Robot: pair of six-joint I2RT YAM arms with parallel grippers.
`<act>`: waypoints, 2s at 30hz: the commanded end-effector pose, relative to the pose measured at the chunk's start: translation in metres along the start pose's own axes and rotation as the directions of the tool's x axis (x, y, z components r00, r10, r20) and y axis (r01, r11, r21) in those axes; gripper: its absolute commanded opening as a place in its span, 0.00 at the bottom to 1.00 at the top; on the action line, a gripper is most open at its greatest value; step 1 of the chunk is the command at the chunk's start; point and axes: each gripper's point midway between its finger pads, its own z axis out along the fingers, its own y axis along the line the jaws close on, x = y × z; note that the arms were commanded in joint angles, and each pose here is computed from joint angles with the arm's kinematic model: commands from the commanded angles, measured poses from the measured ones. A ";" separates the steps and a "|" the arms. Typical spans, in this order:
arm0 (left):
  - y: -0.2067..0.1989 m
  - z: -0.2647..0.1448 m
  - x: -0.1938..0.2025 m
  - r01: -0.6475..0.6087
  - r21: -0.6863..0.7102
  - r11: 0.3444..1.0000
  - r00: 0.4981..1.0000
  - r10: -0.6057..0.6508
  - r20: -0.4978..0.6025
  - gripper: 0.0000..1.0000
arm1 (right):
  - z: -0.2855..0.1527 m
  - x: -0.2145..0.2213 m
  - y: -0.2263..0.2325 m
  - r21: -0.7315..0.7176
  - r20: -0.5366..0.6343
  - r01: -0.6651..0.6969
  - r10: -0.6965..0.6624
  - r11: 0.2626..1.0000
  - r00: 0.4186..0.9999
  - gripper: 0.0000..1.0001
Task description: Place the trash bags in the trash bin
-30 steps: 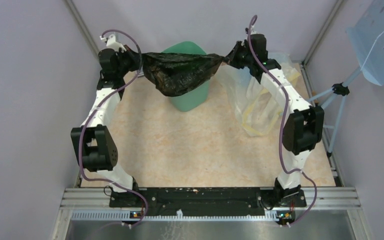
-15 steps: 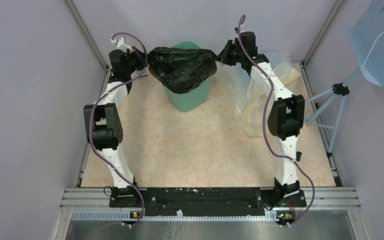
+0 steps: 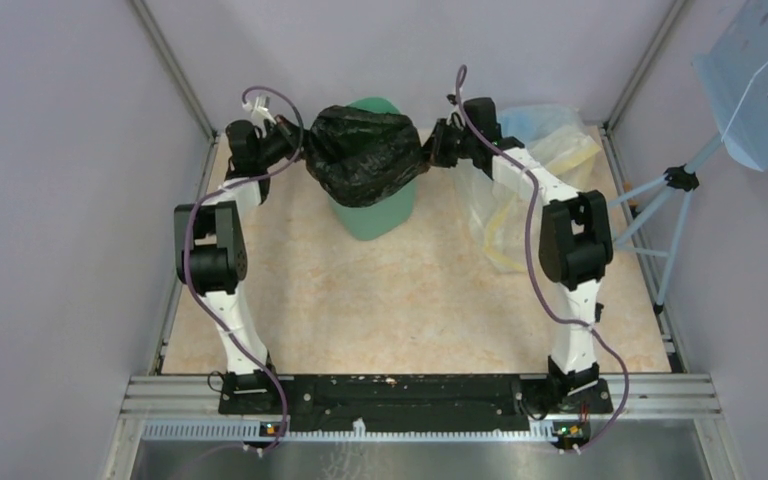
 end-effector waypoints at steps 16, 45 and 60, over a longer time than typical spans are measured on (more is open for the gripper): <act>-0.093 -0.081 0.074 -0.044 0.014 0.999 0.992 0.046 -0.118 0.03 | -0.176 0.067 0.056 0.131 0.140 0.182 -0.200 0.975 0.970 0.32; -0.148 -0.085 0.025 -0.215 0.071 0.974 0.976 0.217 -0.012 0.01 | -0.133 0.078 0.187 -0.308 -0.116 0.459 -0.511 0.834 0.852 0.54; -0.144 -0.077 0.011 -0.210 0.039 0.977 0.978 0.209 0.015 0.00 | -0.150 0.091 0.209 -0.447 -0.121 0.402 -0.499 0.799 0.858 0.11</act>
